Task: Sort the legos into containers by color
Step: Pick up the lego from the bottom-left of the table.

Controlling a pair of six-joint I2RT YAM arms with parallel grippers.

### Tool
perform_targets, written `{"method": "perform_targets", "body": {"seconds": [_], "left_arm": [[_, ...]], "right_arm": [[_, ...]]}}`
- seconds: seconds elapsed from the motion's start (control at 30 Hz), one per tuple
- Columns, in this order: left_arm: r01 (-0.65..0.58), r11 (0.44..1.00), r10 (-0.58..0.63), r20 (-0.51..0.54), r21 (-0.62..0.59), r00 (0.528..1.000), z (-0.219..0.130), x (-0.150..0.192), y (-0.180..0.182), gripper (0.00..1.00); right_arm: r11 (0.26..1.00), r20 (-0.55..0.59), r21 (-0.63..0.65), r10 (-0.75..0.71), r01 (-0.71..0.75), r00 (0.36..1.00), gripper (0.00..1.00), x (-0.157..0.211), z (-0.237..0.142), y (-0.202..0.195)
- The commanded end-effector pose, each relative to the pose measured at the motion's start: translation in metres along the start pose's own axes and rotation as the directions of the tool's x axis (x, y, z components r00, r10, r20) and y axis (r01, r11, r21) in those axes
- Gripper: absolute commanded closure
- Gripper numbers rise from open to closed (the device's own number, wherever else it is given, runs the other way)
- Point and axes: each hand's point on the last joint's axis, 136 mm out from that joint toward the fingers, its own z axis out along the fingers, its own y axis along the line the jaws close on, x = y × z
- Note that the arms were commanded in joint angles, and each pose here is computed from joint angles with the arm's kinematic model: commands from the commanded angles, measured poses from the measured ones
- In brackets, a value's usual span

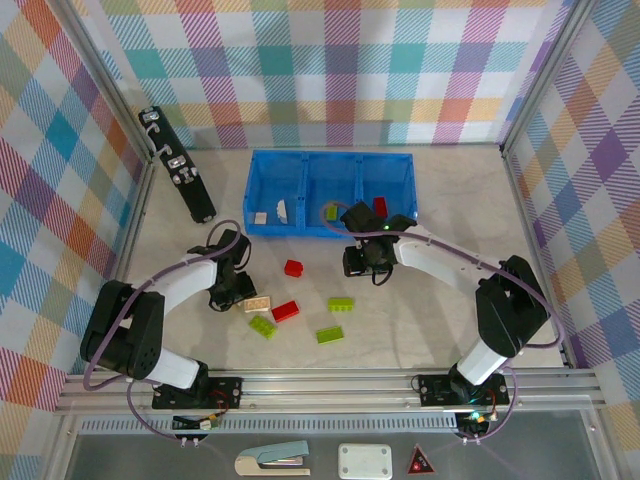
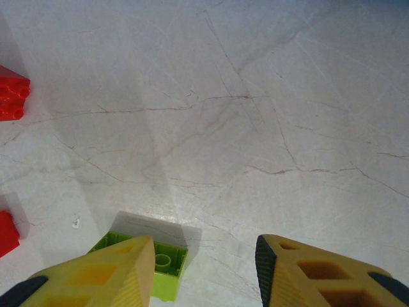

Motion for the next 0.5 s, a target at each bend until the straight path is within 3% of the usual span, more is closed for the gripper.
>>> {"method": "perform_targets", "body": {"seconds": [0.0,0.47], "left_arm": [[-0.016,1.000,0.016,-0.001,-0.014,1.000,0.003,0.001,-0.002,0.54],[-0.083,0.996,0.084,0.032,-0.019,0.996,-0.011,-0.013,-0.018,0.62]], "right_arm": [[1.000,0.014,0.009,-0.011,0.011,1.000,0.53,0.004,-0.010,-0.003],[1.000,0.026,0.029,-0.001,0.001,1.000,0.53,0.008,-0.017,-0.011]]}}
